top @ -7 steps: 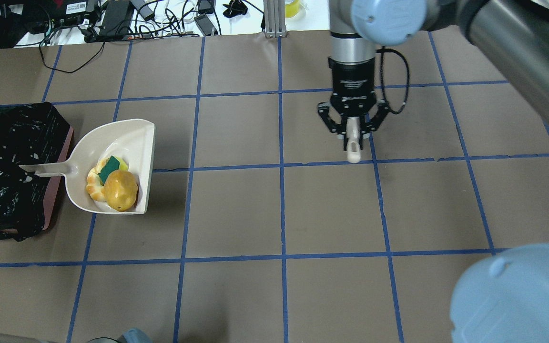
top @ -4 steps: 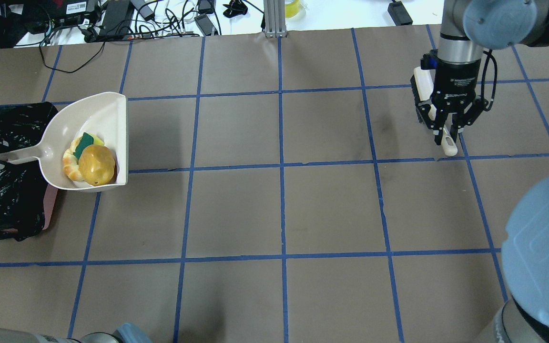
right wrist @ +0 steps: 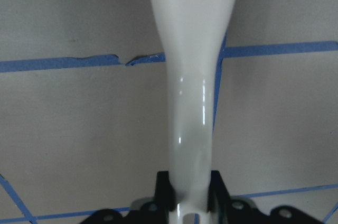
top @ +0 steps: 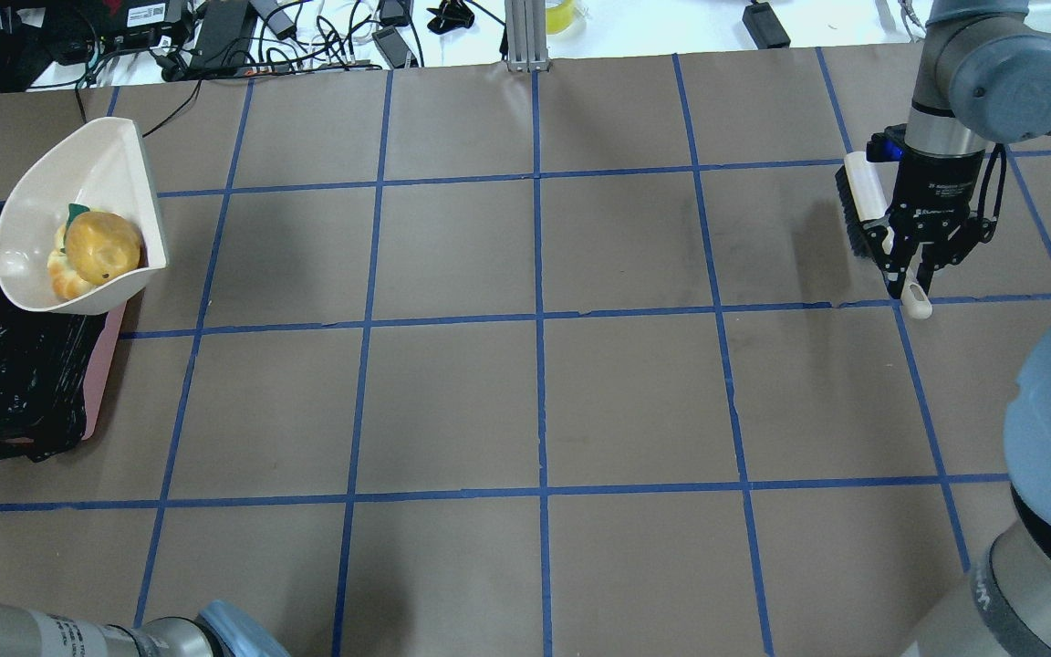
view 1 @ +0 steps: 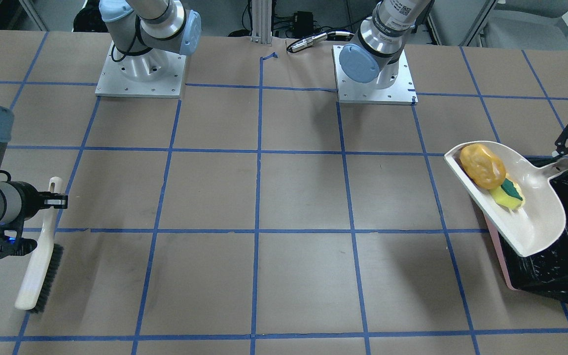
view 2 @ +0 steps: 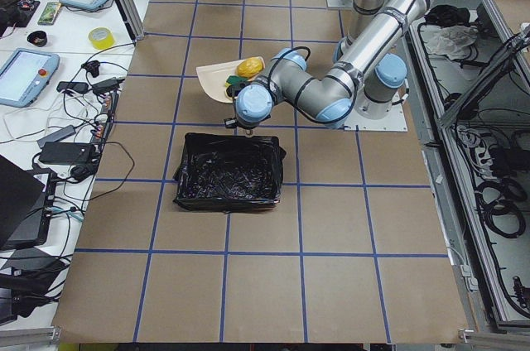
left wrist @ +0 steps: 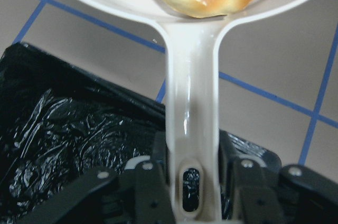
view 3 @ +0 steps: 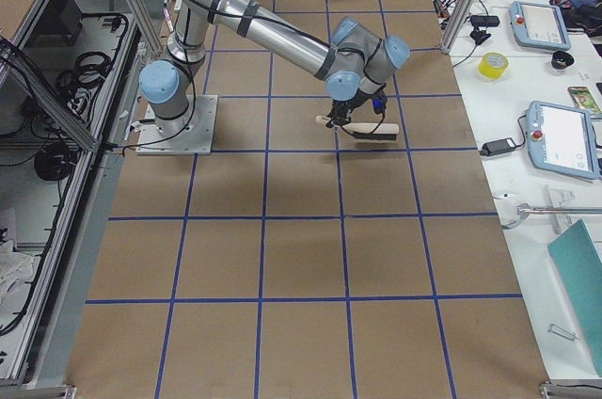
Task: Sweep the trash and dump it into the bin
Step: 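Tilt the dustpan over the bin with the left gripper while the right lowers the brush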
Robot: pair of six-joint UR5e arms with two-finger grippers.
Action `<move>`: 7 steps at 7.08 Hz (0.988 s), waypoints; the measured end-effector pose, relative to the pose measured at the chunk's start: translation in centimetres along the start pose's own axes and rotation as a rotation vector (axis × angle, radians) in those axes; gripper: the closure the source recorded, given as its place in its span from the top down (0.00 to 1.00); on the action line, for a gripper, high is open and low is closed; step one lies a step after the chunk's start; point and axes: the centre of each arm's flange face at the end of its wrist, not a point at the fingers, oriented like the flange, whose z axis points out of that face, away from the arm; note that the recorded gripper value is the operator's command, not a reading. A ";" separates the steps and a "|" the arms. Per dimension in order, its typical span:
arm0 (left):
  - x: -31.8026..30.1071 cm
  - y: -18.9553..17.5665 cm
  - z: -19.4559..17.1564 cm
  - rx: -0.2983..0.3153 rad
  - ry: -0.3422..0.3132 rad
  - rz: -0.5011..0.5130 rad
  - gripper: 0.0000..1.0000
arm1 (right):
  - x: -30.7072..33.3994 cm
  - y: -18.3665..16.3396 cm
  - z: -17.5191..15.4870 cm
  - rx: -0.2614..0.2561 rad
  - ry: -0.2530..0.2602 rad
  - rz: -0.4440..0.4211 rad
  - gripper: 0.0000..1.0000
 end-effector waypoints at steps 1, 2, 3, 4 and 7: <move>-0.3 2.0 -2.3 -0.048 -0.007 -0.024 0.00 | 0.2 0.0 0.6 -0.009 0.005 -0.007 0.00; -0.4 4.3 -4.5 -0.103 -0.010 -0.050 0.00 | 0.4 -0.1 0.9 -0.016 0.019 -0.017 0.00; -0.3 6.5 -6.4 -0.169 -0.005 -0.072 0.00 | 0.5 -0.1 1.1 -0.021 0.028 -0.023 0.00; -0.2 8.5 -8.3 -0.245 0.000 -0.085 0.00 | 0.6 -0.3 1.4 -0.025 0.031 -0.025 0.08; -2.9 12.0 -13.2 -0.489 -0.036 -0.075 0.00 | 0.6 -0.7 1.8 -0.026 0.038 -0.030 0.65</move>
